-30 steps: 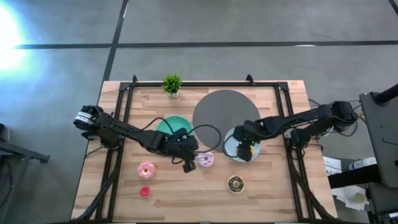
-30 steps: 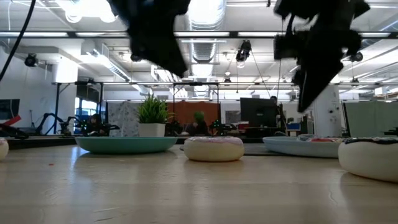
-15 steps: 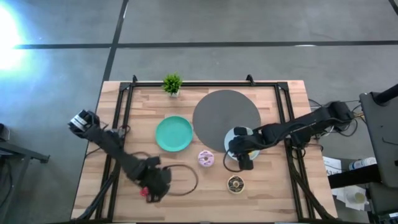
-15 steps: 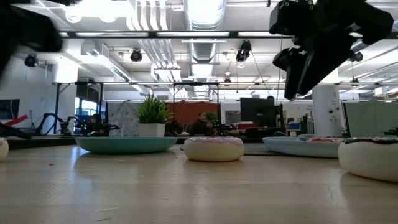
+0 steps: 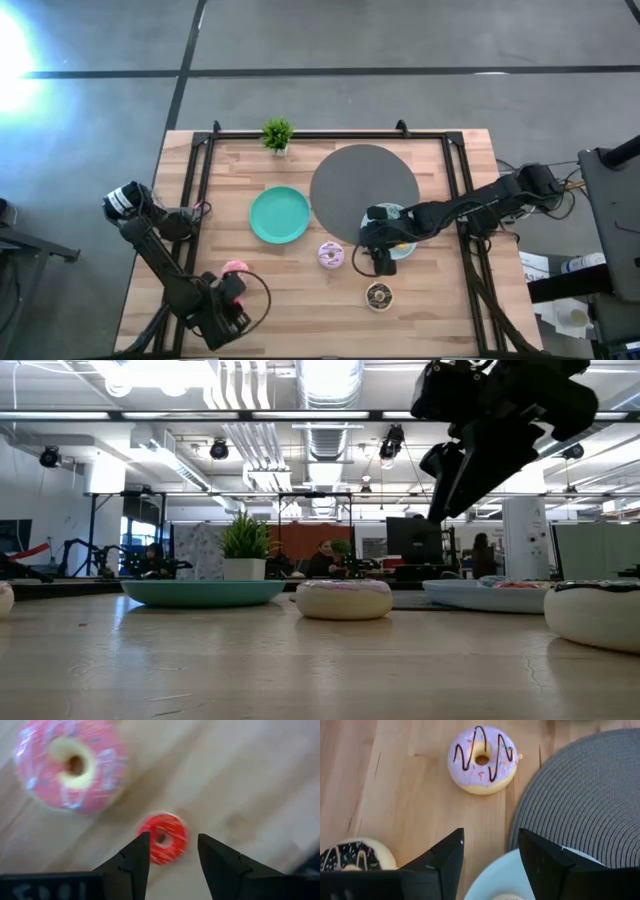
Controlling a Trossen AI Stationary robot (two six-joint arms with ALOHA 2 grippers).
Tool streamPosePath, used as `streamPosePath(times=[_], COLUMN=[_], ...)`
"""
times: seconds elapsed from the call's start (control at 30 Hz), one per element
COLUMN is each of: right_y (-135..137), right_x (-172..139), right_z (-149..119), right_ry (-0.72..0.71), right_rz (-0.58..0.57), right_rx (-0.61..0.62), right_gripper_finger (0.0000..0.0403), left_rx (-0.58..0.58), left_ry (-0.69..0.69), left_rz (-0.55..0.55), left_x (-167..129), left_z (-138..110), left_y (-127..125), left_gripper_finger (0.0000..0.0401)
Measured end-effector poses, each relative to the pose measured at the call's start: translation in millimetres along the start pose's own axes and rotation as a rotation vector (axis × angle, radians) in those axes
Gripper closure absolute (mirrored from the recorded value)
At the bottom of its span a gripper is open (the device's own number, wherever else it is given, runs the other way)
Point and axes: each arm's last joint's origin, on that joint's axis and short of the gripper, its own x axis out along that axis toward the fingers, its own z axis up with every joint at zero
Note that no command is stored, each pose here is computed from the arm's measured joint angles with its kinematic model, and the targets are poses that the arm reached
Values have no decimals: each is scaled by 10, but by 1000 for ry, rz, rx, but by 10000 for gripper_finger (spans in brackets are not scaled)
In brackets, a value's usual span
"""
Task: Pick & Place donuts
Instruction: Put the small red donut on the blue plate
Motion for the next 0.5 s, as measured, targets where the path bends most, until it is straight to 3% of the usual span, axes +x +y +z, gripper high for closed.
streamPosePath(times=[0.1,0.2,0.3,0.5], right_y=[2,4,2,2], right_x=[11,0,-17,-23], right_z=[-4,-2,-1,-6], right_ry=[5,2,-1,9], right_rz=[3,6,6,4], right_rx=[8,34,60,69], right_gripper_finger=[223,223,223,223], left_rx=[-85,-130,-142,-142], left_ry=[37,102,150,163], left_rz=[54,19,-34,-29], left_x=[161,254,276,278], left_z=[4,-11,-16,15], left_y=[121,182,216,387], left_gripper_finger=[261,261,261,261])
